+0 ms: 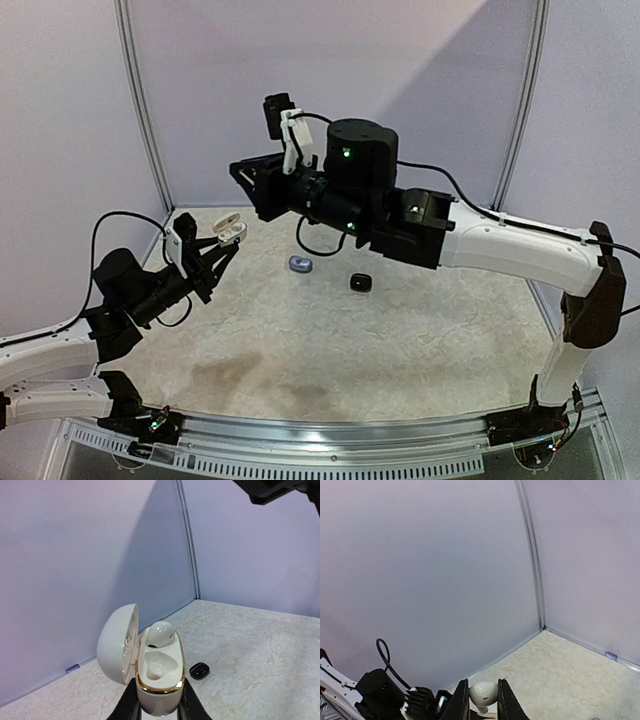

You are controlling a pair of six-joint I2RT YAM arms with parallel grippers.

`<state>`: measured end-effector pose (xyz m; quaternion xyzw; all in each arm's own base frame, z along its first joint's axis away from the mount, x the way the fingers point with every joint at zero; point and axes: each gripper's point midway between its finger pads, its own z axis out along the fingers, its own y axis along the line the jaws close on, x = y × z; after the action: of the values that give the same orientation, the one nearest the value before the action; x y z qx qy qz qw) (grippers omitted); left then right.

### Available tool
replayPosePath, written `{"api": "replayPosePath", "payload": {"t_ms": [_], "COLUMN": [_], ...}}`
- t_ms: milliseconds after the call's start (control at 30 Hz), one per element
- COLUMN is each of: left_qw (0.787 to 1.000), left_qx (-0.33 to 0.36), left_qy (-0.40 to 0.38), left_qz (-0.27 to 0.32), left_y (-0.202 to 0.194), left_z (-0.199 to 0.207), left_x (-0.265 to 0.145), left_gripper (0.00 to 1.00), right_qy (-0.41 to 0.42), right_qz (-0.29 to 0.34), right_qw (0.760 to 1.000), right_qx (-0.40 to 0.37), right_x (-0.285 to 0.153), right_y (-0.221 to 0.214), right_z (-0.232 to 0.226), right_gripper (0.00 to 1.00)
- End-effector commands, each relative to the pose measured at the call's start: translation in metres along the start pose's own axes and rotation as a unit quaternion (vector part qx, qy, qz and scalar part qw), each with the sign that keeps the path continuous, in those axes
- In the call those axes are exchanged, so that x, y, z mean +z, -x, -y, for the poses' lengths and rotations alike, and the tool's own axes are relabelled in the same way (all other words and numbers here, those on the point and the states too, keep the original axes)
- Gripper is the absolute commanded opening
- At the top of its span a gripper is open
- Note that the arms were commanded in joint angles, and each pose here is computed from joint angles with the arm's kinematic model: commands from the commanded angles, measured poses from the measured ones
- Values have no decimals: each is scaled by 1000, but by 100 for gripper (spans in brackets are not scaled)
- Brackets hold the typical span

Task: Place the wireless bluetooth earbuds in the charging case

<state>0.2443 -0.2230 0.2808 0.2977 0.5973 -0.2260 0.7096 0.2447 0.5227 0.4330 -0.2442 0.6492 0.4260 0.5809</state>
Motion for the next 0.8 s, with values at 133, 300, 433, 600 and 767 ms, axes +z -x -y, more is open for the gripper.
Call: {"api": "replayPosePath", "payload": {"t_ms": [133, 300, 433, 600, 767], "left_qw": [999, 999, 999, 999, 999], "left_qx": [9, -3, -8, -15, -15], "left_qy": [9, 9, 10, 13, 15], "left_qz": [39, 41, 40, 41, 41], "left_y": [20, 21, 20, 21, 21], "left_z": [-2, -2, -3, -4, -5], "left_x": [-1, -1, -1, -1, -1], "left_gripper": [0, 0, 0, 0, 0], "right_qy": [81, 70, 59, 53, 46], "right_qz": [43, 43, 38, 29, 21], "right_qw": [994, 995, 996, 997, 998], "right_qx": [-55, -50, -48, -43, -42], "right_x": [30, 32, 32, 33, 34], "right_y": [-40, -50, -60, -71, -79], "right_z": [-33, -27, -21, -16, -13], "right_gripper": [0, 0, 0, 0, 0]}}
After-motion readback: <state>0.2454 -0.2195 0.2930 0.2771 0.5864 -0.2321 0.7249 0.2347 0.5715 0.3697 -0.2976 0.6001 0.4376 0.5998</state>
